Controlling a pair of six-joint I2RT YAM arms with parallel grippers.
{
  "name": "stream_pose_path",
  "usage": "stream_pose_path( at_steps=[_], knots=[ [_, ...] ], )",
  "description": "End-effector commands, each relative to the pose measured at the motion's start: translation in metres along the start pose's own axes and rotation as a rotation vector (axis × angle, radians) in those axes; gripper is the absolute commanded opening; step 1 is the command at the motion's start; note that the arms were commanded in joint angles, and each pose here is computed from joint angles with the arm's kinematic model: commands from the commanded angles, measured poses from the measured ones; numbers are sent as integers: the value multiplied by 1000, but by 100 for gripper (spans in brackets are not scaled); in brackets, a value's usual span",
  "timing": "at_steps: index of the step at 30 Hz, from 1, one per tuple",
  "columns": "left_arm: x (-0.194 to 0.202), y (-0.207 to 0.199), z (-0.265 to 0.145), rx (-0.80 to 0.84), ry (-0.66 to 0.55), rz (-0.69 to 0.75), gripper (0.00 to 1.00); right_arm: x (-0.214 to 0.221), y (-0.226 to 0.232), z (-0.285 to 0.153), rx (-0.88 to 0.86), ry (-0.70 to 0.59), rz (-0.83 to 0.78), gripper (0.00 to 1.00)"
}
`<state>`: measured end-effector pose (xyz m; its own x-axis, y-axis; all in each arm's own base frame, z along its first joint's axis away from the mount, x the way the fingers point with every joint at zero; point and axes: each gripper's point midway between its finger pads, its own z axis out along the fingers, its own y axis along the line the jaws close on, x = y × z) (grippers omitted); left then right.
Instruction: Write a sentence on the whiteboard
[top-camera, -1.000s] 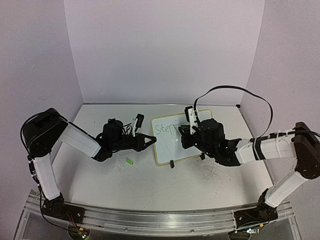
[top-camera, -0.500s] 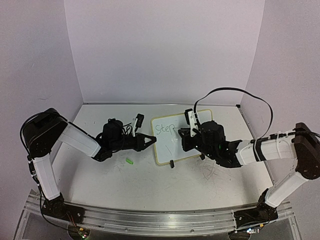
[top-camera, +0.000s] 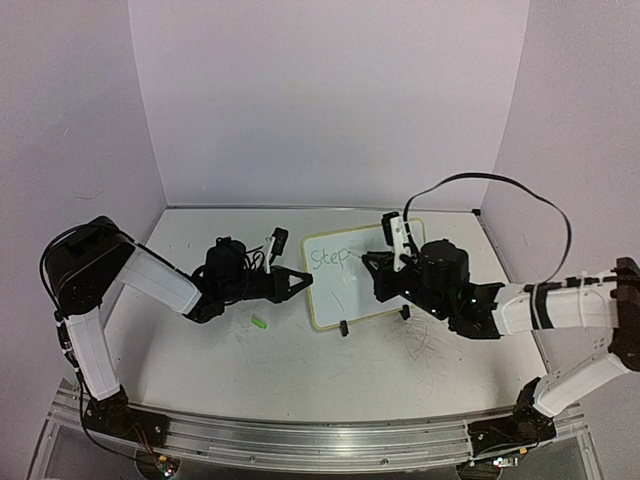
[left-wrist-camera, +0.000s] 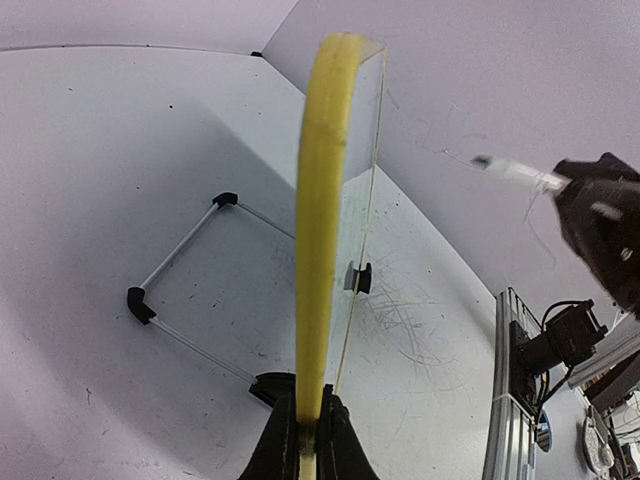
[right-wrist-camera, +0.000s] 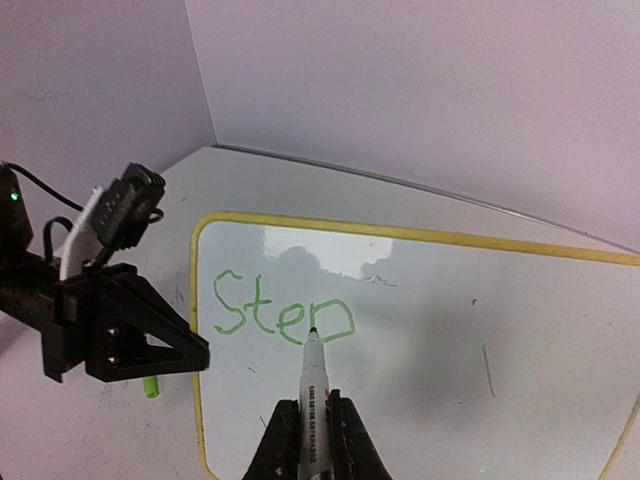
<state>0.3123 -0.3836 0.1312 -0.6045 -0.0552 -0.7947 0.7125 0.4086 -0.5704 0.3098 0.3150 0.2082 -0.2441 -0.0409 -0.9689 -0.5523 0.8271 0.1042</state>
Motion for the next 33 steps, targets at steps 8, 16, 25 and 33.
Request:
stream_pose_path(
  at_steps=[8, 16, 25, 33],
  knots=[
    [-17, -10, -1, 12, -31, 39, 0, -38, -44, -44, 56, -133, 38, 0],
    [-16, -5, 2, -15, -16, 35, 0, -61, -31, -27, 20, -154, -65, 0],
    [-15, -1, 3, -33, -8, 26, 0, -47, -43, -30, 80, -144, -101, 0],
    [-15, -2, 1, -39, -9, 25, 0, -33, -34, -24, 33, -112, -93, 0]
  ],
)
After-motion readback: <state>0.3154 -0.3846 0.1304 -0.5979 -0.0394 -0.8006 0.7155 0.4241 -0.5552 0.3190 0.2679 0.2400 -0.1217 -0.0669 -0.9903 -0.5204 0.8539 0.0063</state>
